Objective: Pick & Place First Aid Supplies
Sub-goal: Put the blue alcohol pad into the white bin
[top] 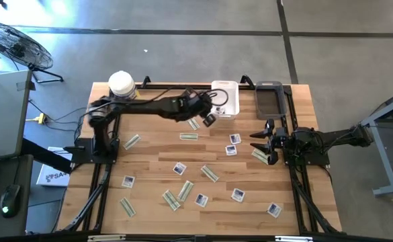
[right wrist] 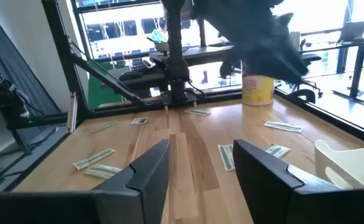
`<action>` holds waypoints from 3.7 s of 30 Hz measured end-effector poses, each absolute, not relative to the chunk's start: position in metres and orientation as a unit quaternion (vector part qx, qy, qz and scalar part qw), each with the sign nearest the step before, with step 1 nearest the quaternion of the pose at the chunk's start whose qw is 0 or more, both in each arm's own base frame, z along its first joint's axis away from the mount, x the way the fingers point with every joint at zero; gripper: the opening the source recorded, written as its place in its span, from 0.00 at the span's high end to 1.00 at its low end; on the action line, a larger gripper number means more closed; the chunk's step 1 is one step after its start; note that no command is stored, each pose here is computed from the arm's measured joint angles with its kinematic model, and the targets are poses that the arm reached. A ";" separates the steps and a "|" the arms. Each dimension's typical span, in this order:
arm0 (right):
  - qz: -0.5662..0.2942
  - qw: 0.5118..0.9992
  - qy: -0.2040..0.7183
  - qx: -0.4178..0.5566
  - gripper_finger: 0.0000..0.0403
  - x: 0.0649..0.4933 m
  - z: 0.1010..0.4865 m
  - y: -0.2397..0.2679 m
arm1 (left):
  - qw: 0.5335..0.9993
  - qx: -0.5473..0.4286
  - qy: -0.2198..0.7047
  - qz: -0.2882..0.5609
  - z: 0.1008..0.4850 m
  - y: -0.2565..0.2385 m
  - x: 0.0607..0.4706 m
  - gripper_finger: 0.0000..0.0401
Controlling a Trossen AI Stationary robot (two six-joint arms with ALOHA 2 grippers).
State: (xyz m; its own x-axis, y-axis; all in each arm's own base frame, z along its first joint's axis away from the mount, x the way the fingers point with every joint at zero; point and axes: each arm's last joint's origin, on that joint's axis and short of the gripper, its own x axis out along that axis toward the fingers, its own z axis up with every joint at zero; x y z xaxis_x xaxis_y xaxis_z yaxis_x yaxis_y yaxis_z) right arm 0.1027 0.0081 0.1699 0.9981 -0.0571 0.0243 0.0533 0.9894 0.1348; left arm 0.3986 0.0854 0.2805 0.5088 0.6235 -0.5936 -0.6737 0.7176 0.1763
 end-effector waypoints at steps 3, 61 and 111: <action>-0.030 0.998 -0.015 0.060 0.58 0.103 0.170 0.008 | 0.869 -0.027 0.316 0.379 0.292 0.071 0.378 0.76; -0.182 0.955 0.153 0.180 0.57 0.167 0.160 0.037 | 0.943 -0.146 0.172 0.243 0.174 -0.033 0.118 0.81; -0.379 0.834 0.372 0.148 0.67 0.224 0.093 0.004 | 0.942 -0.198 0.259 0.081 0.171 -0.043 0.119 0.81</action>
